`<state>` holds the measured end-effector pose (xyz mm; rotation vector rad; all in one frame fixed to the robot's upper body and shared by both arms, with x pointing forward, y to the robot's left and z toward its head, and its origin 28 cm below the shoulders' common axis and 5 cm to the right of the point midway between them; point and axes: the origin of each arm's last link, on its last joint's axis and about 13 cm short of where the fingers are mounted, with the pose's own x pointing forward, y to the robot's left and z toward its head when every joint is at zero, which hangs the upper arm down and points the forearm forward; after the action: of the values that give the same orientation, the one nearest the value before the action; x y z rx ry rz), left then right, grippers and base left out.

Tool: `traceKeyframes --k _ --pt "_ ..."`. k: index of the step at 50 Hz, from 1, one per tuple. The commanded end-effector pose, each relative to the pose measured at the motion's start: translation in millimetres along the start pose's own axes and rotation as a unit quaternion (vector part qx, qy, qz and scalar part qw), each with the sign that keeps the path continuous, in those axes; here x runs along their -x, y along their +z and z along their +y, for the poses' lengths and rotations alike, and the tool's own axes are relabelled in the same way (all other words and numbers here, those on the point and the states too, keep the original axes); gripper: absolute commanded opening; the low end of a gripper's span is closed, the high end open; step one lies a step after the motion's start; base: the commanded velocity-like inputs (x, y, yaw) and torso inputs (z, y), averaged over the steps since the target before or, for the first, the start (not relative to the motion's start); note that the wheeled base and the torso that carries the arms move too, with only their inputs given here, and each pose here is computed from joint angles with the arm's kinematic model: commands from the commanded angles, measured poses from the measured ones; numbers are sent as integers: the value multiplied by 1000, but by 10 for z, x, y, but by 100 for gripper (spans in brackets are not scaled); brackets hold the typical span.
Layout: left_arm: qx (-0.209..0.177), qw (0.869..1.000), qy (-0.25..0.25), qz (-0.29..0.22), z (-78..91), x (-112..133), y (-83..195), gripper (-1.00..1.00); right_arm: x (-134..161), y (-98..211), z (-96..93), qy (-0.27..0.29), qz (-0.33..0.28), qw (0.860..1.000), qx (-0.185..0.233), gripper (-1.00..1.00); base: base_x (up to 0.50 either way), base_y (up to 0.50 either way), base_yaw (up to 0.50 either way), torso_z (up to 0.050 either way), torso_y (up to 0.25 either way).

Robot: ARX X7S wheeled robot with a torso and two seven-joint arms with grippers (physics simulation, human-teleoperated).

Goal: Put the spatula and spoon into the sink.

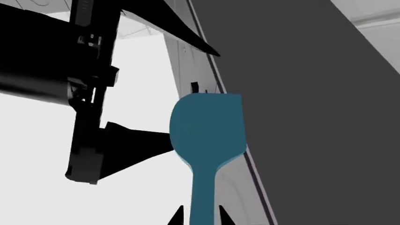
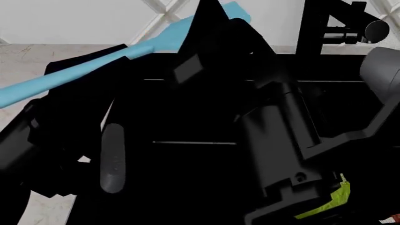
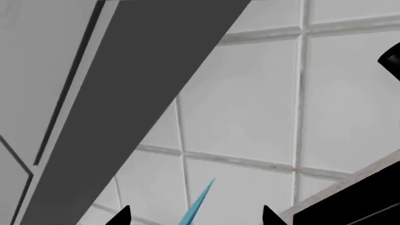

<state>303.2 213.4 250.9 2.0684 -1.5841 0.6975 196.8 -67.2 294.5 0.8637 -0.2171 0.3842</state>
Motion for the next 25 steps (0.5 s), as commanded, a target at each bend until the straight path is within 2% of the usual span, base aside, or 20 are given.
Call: traceKeyframes --k 1,15,25 --pt "3 1000 2 4 -10 9 27 -100 -13 -50 3 -7 12 1000 -17 100 0 0 0 0 0" --pt "13 1000 4 1 -10 -1 90 -100 -91 -85 51 3 37 999 -30 100 0 0 0 0 0" --pt "21 1000 12 1 37 -44 125 -100 -139 -140 -13 5 47 998 -42 100 0 0 0 0 0"
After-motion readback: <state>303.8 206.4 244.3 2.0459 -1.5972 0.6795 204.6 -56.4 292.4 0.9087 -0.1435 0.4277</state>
